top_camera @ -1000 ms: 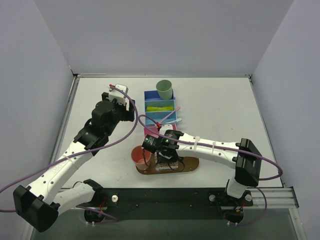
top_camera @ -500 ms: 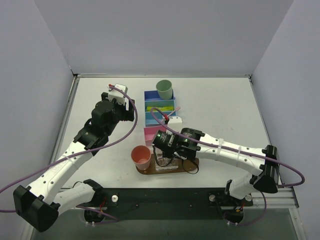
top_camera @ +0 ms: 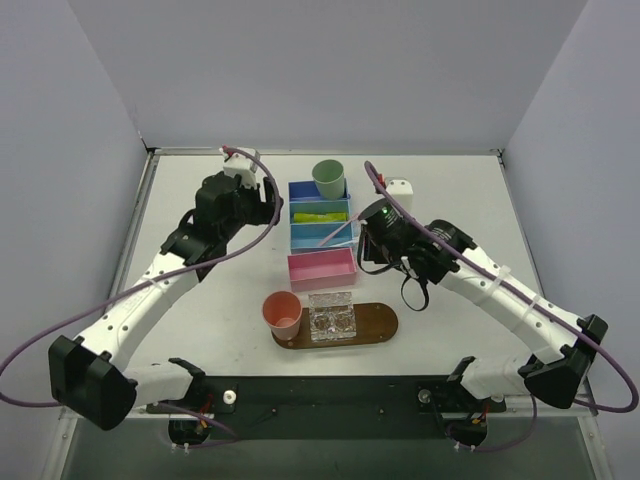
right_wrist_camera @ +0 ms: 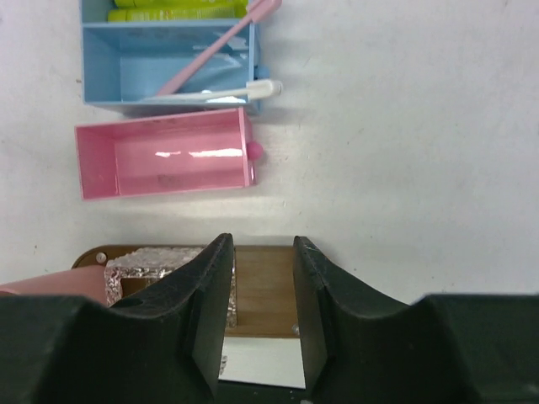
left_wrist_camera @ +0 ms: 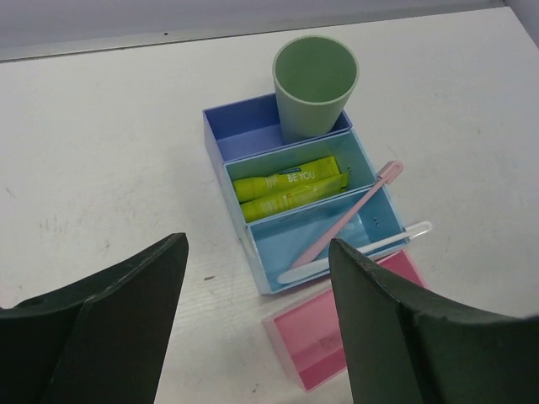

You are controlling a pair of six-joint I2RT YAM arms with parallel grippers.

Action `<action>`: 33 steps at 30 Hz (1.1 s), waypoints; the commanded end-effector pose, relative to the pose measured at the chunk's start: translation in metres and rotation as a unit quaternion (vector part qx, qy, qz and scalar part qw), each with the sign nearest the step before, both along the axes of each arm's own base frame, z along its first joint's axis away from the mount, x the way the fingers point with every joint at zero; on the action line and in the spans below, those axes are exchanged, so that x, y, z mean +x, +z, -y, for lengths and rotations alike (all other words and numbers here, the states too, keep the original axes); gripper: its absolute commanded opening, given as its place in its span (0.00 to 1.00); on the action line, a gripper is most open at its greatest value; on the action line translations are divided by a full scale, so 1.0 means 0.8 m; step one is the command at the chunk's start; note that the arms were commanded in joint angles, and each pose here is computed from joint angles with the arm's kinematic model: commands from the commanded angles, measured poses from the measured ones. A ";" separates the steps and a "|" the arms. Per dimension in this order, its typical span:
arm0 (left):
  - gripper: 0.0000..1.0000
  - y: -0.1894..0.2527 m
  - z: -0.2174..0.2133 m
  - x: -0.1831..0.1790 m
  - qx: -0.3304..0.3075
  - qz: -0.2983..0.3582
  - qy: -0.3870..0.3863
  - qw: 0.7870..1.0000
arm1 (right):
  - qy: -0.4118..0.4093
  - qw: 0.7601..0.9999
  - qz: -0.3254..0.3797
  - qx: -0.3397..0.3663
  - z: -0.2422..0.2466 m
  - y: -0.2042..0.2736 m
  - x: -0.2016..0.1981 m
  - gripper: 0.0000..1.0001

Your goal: Prepare toiletry sets of a toothbrush and toothpaste on the tray

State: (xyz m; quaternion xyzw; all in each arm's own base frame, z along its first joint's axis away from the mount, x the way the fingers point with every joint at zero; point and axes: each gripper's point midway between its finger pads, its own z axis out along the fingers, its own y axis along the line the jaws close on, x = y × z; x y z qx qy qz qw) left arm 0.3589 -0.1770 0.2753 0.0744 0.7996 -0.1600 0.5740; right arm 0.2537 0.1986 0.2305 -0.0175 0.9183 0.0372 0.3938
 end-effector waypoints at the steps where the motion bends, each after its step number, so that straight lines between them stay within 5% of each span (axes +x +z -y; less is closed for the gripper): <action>1: 0.77 0.045 0.033 0.025 -0.074 -0.003 -0.015 0.997 | 0.021 0.998 0.060 0.017 0.010 0.037 0.024 0.31; 17: 0.68 -0.005 0.123 0.157 -0.158 -0.115 0.015 0.981 | 0.062 0.985 0.123 0.101 0.023 0.046 -0.004 0.31; 33: 0.65 -0.090 0.131 0.205 -0.115 -0.173 0.035 0.977 | 0.066 0.984 0.114 0.116 0.038 0.019 -0.028 0.32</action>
